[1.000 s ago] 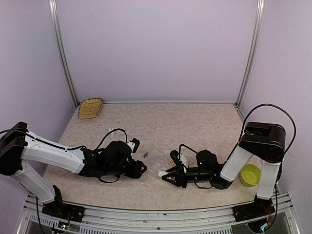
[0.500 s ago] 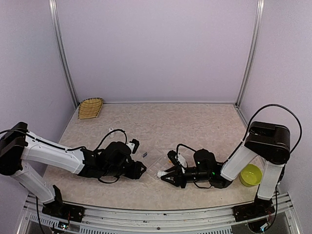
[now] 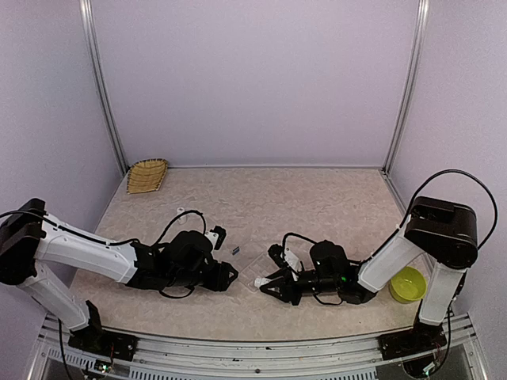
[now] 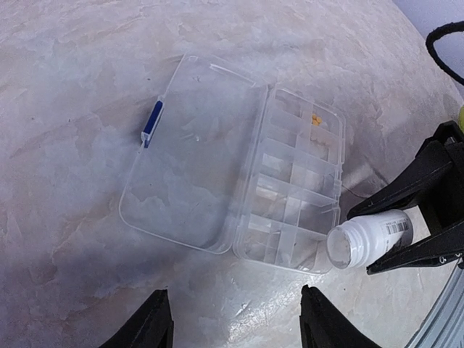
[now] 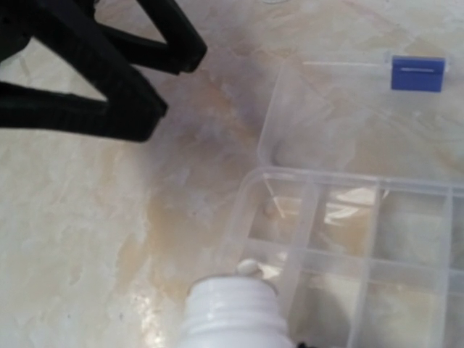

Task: Sort the pills into containers
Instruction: Pour the pill into the compartment of the pill container.

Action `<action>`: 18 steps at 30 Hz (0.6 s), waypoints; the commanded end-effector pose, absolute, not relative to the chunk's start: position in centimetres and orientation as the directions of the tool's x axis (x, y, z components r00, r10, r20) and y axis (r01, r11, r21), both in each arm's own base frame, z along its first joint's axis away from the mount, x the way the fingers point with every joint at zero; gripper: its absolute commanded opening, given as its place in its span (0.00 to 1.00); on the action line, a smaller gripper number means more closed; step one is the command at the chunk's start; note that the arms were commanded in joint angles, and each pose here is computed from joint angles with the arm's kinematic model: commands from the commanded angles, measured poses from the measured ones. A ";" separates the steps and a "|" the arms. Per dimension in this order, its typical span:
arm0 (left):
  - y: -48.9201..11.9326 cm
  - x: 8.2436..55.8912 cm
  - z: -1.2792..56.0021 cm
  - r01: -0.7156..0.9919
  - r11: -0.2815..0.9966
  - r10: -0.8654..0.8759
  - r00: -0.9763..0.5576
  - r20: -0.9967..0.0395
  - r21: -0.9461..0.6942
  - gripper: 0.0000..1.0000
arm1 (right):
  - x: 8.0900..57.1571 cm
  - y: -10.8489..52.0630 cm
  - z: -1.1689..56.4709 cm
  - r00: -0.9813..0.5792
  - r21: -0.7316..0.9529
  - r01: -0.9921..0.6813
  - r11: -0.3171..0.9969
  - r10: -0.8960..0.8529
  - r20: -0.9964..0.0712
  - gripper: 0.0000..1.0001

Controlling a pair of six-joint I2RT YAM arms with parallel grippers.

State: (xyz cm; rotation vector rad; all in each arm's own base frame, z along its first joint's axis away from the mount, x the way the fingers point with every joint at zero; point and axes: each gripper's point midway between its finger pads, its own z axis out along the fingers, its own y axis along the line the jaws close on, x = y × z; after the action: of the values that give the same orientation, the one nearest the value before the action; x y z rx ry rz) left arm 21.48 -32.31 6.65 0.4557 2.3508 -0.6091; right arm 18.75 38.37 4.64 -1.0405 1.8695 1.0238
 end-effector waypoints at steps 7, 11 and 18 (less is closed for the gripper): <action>-32.3 21.3 6.9 0.463 0.826 0.138 -0.718 -0.683 -0.320 0.59 | 18.8 38.9 5.3 -0.359 0.230 -0.902 0.365 -0.338 -0.870 0.16; -32.3 21.3 6.8 0.461 0.827 0.136 -0.719 -0.682 -0.321 0.59 | 18.8 38.8 5.4 -0.357 0.219 -0.901 0.375 -0.352 -0.865 0.16; -32.3 21.2 6.8 0.460 0.826 0.133 -0.719 -0.682 -0.325 0.59 | 18.9 38.8 5.4 -0.351 0.192 -0.900 0.391 -0.388 -0.852 0.16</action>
State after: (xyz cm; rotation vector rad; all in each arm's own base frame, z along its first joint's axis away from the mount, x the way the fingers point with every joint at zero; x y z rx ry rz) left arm 21.36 -32.11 6.31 0.4492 2.3527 -0.6124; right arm 18.88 38.49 4.80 -1.0845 1.9128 0.9238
